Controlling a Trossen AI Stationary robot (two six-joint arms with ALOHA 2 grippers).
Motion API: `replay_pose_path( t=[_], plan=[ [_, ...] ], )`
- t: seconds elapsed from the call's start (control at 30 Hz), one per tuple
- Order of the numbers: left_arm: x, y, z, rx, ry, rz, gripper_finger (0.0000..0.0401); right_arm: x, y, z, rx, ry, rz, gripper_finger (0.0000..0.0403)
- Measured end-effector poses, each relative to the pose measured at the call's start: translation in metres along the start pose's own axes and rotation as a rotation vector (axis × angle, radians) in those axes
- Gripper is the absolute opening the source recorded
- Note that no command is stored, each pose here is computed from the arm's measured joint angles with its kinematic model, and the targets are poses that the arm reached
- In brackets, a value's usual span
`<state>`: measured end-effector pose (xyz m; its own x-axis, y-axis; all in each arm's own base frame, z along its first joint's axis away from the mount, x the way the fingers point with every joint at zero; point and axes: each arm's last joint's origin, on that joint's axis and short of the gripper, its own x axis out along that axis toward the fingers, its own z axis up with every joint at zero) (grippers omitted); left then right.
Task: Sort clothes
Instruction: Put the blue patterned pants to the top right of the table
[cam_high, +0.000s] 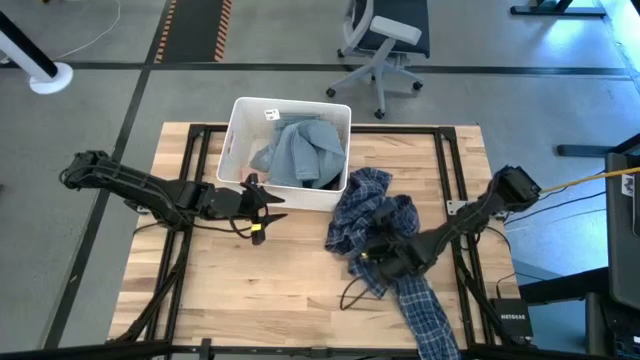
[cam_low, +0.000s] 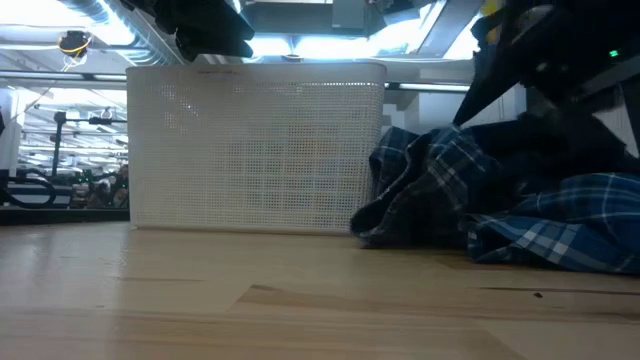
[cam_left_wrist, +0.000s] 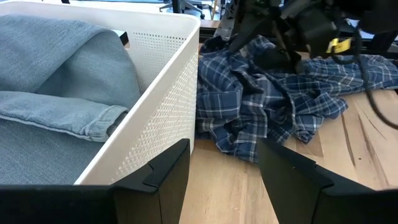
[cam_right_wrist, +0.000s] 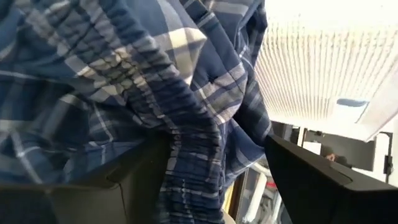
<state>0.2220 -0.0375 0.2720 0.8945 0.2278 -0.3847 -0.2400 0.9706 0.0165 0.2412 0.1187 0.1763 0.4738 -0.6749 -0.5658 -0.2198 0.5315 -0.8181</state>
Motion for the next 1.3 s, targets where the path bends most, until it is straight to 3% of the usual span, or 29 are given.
replay_pose_path(
  t=[0.27, 0.47, 0.73, 0.93, 1.3],
  plan=[
    [0.000, 0.000, 0.000, 0.003, 0.001, 0.000, 0.0182, 0.010, -0.025, -0.007, 0.025, 0.041, 0.026, 0.0285],
    [0.000, 0.000, 0.000, 0.003, 0.001, 0.000, 0.0182, 0.013, -0.059, -0.020, 0.071, 0.027, 0.124, 0.0285],
    [0.000, 0.000, 0.000, 0.001, 0.001, 0.000, 0.0182, 0.050, -0.088, -0.028, 0.102, -0.041, 0.392, 0.0285],
    [0.000, 0.000, -0.001, 0.003, 0.006, 0.001, 0.0182, 0.078, -0.089, -0.024, 0.125, -0.171, 0.506, 0.0285],
    [0.000, 0.000, -0.001, 0.004, 0.008, 0.001, 0.0182, 0.119, -0.051, -0.020, 0.051, -0.035, 0.638, 0.0285]
  ],
)
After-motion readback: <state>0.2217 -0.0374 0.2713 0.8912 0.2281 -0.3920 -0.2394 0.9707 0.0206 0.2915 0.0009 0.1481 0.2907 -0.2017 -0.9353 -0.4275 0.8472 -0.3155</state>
